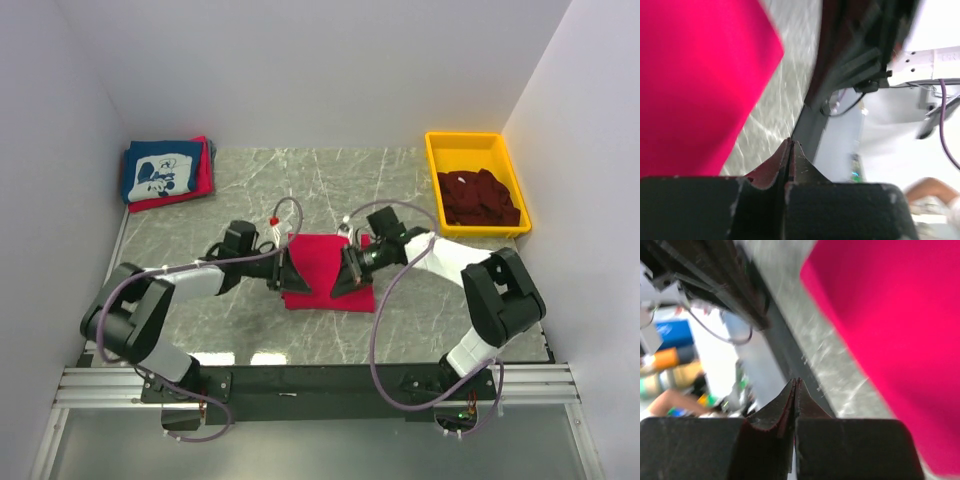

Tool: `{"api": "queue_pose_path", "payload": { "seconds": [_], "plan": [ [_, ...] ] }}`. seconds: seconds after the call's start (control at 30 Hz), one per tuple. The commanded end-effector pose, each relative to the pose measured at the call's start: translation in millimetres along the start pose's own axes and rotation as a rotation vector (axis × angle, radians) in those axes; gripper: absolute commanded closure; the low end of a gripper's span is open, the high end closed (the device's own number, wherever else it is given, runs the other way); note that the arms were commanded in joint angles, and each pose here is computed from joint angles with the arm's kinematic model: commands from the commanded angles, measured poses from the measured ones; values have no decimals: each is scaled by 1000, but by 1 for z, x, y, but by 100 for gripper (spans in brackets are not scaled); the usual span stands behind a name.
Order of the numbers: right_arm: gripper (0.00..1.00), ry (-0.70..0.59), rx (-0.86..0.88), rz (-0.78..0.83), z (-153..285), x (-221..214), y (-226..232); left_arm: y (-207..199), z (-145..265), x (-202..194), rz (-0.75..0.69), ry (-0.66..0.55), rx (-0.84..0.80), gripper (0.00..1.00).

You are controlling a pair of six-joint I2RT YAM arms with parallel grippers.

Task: Fold and stack the t-shirts
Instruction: Fold the tshirt

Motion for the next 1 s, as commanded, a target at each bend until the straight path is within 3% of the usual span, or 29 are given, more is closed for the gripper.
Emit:
{"api": "queue_pose_path", "payload": {
  "seconds": [0.0,0.2,0.33,0.47,0.6,0.67,0.7,0.8,0.93,0.97],
  "plan": [
    [100,-8,89,-10,-15,-8,12,0,-11,-9,80,29,-60,98],
    [100,25,9,-90,-34,-8,-39,46,-31,-4,138,41,44,99],
    [100,64,-140,-154,-38,-28,-85,101,-39,-12,182,82,254,99],
    [100,93,-230,-231,-32,-35,-110,118,-38,-11,193,108,271,99],
    [100,101,-199,-182,-14,-19,-98,99,-20,-6,143,120,183,98],
    [100,116,-191,-128,5,-17,-77,74,-8,-1,32,122,141,97],
    [100,81,-187,-18,18,-5,-62,67,0,-2,-23,148,139,96],
    [100,-45,-153,83,47,27,-37,37,13,23,-178,86,101,96],
    [100,-196,-141,86,55,80,-40,13,5,80,-268,-46,77,94],
    [100,-207,-136,76,52,87,-44,23,-2,90,-239,-53,87,94]
  ]
}}
Point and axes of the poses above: each gripper's point midway between its finger pads, its own z axis back along the fingers, its own y axis along the line the jaws close on, x = y × z, the point moved 7 cm from there along z, back along the fingers, and after that the axes turned 8 degrees about z, right-handed, at the moved point
